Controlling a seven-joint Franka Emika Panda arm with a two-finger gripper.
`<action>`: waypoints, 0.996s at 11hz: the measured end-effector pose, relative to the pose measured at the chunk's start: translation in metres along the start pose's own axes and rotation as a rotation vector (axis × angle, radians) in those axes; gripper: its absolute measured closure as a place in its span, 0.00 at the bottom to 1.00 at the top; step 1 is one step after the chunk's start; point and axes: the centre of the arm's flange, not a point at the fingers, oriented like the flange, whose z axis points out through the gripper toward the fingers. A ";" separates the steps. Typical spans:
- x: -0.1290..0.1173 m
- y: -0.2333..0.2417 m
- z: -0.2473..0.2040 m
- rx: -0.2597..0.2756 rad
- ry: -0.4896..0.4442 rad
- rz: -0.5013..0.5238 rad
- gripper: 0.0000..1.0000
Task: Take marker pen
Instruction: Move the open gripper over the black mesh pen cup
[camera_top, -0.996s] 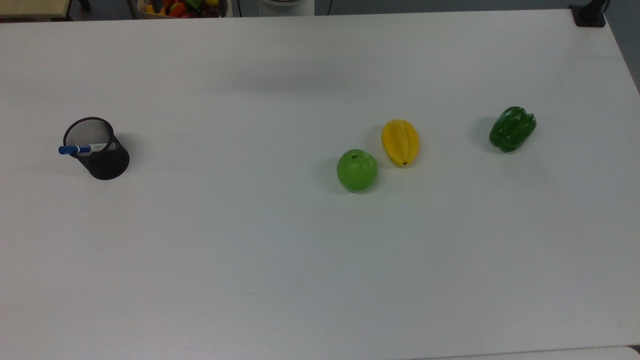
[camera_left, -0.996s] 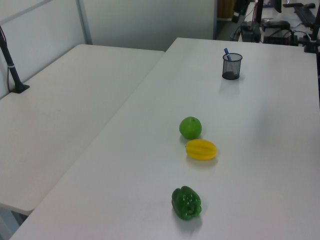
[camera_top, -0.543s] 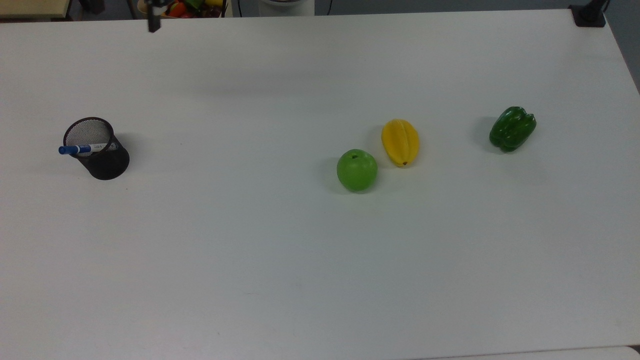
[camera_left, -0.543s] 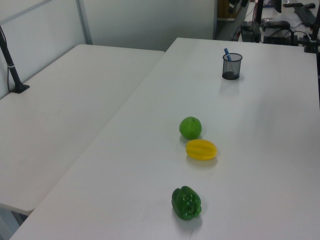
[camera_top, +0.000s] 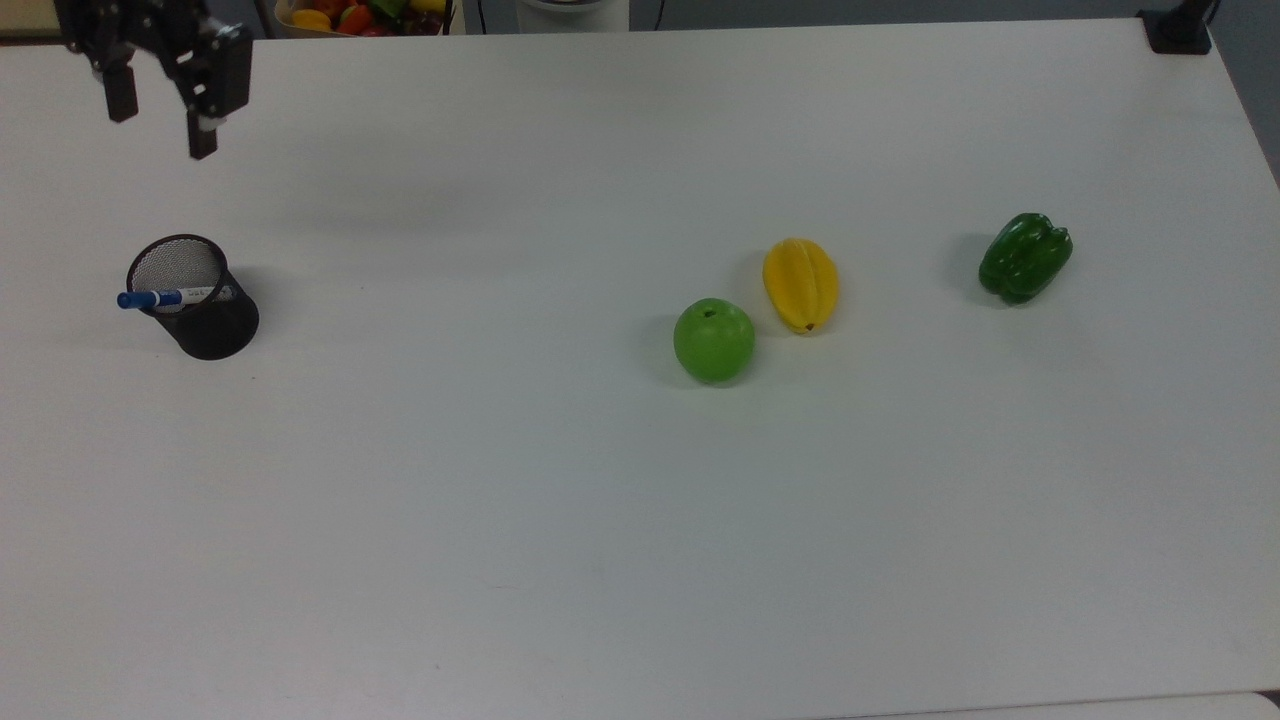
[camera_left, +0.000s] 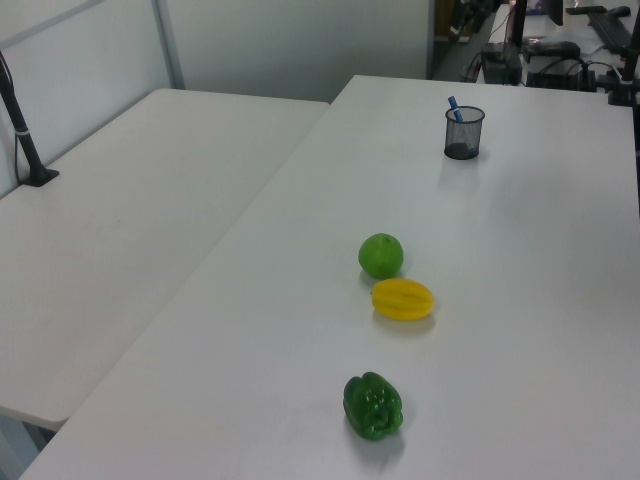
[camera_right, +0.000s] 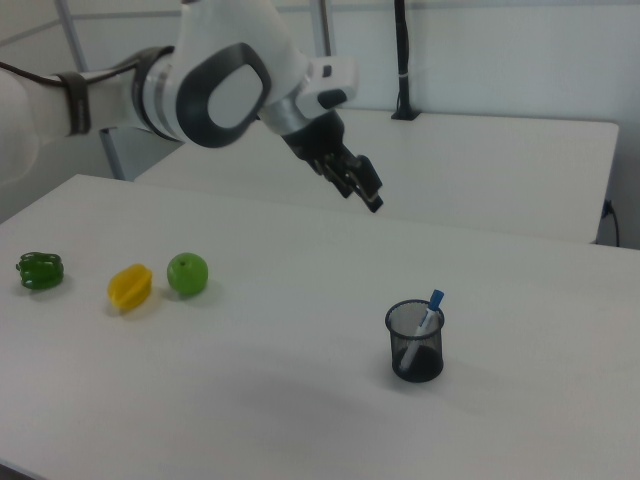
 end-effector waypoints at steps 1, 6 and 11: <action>0.002 0.007 0.013 -0.012 0.005 0.009 0.33; -0.002 0.038 0.083 -0.062 -0.001 0.035 0.37; -0.013 0.047 0.139 -0.085 0.001 0.034 0.44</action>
